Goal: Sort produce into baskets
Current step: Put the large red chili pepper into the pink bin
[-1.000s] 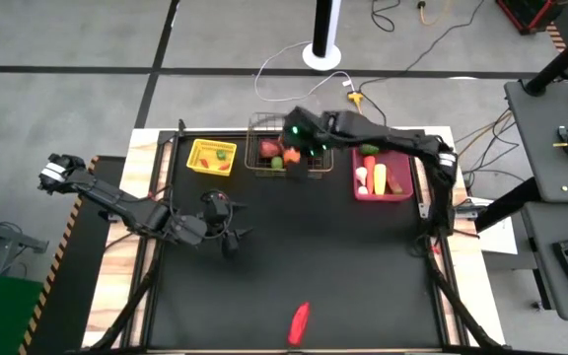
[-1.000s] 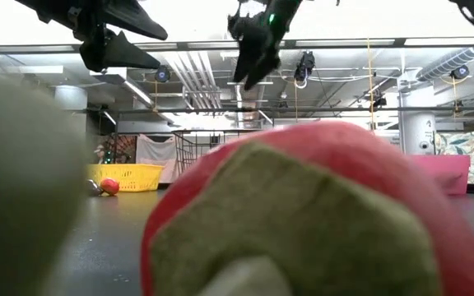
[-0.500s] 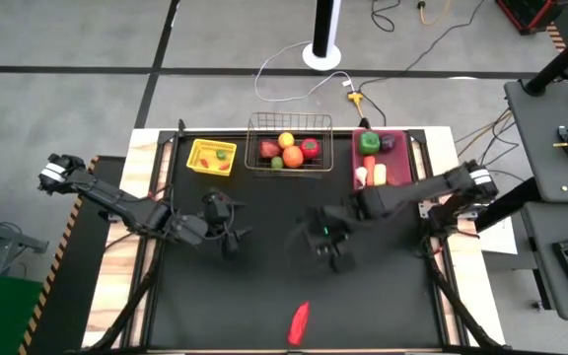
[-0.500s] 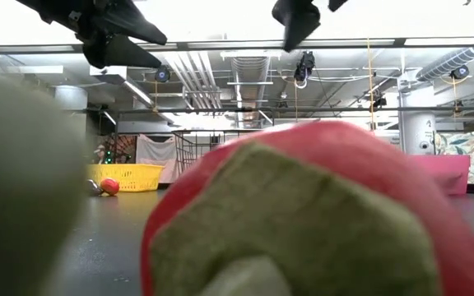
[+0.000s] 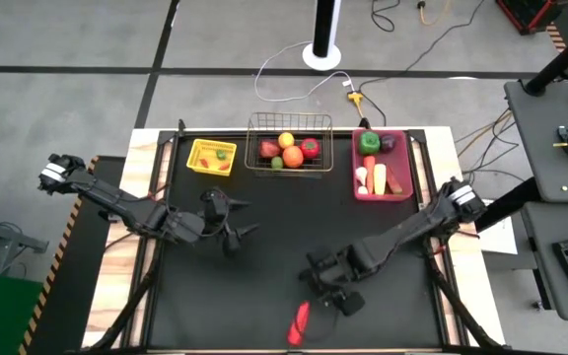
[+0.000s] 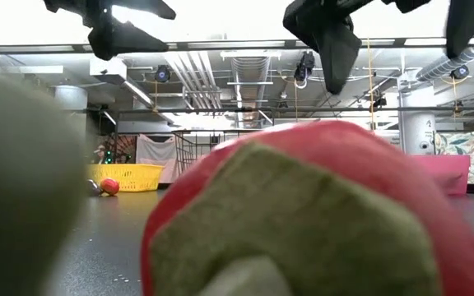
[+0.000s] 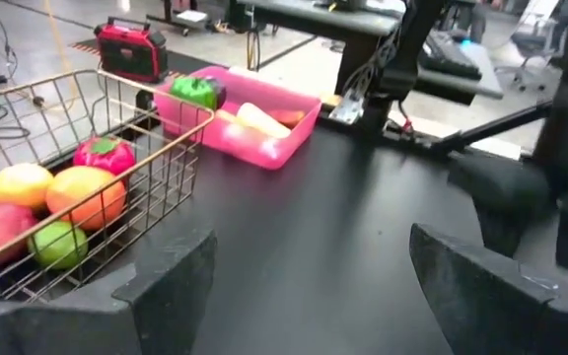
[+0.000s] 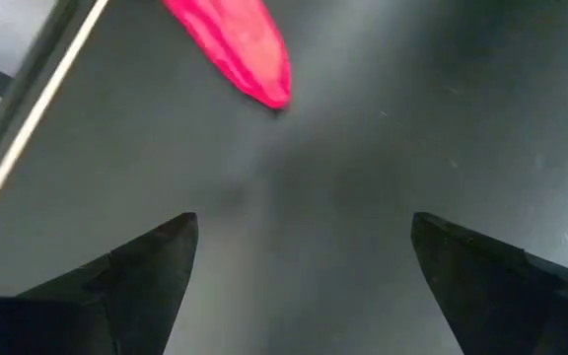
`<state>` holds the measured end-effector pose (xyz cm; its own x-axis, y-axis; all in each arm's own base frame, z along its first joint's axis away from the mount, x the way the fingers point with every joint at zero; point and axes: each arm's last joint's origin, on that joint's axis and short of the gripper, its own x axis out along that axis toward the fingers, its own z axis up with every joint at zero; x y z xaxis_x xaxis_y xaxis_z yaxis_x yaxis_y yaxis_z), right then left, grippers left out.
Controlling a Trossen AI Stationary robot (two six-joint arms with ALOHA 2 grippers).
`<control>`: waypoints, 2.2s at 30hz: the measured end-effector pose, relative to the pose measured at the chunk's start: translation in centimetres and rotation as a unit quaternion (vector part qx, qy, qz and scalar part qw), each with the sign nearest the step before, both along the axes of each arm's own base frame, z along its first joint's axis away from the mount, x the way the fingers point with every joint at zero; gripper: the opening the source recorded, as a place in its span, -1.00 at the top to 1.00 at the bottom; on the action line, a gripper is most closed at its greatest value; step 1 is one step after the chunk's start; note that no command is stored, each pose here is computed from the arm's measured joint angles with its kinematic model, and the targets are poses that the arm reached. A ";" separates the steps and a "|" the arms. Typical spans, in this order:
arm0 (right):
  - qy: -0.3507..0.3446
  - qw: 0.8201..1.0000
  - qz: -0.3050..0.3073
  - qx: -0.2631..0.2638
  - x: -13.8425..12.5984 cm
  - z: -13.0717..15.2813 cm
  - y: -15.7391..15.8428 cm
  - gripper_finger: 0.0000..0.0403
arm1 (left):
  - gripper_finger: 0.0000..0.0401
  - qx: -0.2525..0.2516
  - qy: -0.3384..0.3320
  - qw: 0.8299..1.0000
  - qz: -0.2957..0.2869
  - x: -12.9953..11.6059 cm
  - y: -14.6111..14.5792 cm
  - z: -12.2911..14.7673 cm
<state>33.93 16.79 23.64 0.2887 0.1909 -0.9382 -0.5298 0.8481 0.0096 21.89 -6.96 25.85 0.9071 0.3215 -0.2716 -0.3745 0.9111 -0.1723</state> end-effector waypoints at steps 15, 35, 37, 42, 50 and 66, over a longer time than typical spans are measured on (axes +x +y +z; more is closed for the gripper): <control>-0.081 0.996 0.044 0.016 3.9 -6.1 3.6 -0.81 | -0.57 -0.002 -0.022 1.000 -0.004 0.3 -0.1 0.4; -0.068 0.995 0.069 0.011 4.3 -9.7 5.0 -0.81 | -0.57 -0.038 -0.028 0.999 -0.007 0.3 -0.3 0.2; -0.069 0.995 0.066 0.015 4.4 -9.7 5.0 -0.81 | -0.57 -0.038 -0.027 0.999 -0.007 0.3 -0.3 0.2; -0.071 0.996 0.056 0.024 4.5 -9.7 5.0 -0.78 | -0.57 -0.035 -0.019 0.999 -0.007 0.5 -0.3 -0.1; -0.065 0.996 0.060 0.030 4.5 -9.7 5.0 -0.25 | -0.57 -0.031 -0.002 1.000 -0.005 1.1 -0.6 -1.0; -0.035 0.997 0.054 0.047 3.6 -6.9 4.4 0.70 | -0.57 -0.034 0.007 0.999 -0.008 1.4 -0.8 -1.5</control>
<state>37.49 21.18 16.76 0.3269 0.3096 -0.8929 -0.6194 0.7838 0.0450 23.26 -7.80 24.34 0.9079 0.2880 -0.3045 -0.3634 0.9029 -0.2297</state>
